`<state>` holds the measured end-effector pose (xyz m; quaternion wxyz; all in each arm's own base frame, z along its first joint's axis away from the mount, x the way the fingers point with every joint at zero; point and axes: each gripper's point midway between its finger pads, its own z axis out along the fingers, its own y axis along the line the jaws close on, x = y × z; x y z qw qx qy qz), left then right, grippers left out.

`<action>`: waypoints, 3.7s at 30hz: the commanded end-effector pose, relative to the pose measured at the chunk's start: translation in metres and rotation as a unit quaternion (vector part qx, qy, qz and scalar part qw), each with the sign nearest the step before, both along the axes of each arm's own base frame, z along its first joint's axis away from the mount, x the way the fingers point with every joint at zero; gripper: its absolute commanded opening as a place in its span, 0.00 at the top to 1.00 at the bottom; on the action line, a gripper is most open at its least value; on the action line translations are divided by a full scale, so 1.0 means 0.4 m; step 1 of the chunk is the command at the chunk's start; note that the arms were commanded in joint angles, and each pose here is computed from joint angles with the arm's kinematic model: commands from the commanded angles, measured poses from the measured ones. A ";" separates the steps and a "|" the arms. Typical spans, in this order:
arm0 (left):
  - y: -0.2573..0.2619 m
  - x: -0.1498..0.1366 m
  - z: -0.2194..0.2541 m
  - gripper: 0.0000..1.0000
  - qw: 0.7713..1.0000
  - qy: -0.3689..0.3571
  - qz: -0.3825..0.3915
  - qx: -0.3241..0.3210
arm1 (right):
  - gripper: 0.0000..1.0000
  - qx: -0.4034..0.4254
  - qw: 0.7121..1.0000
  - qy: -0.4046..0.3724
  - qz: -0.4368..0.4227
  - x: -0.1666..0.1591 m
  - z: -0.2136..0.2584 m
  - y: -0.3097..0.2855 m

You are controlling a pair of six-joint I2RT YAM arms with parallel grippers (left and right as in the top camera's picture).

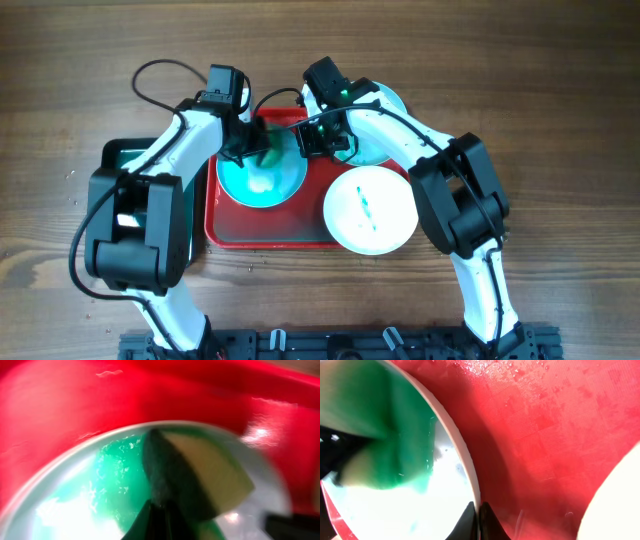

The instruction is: Clean dirty plates on tray and stack at the side

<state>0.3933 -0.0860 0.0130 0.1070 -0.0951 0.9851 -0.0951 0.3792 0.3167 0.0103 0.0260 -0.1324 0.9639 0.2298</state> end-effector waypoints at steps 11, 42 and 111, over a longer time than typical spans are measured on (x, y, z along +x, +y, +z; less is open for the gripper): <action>-0.101 -0.201 0.016 0.96 0.972 0.177 -0.013 -0.153 | 0.96 -0.008 1.000 0.018 -0.003 -0.011 -0.032 -0.013; 0.274 -0.071 0.404 0.96 0.977 -0.014 0.209 0.047 | 0.96 -0.120 0.988 -0.035 -0.086 -0.023 0.092 -0.080; 0.275 -0.071 0.404 0.96 0.977 -0.014 0.210 0.048 | 0.96 -0.440 0.733 -0.512 -0.083 -0.123 0.603 -0.170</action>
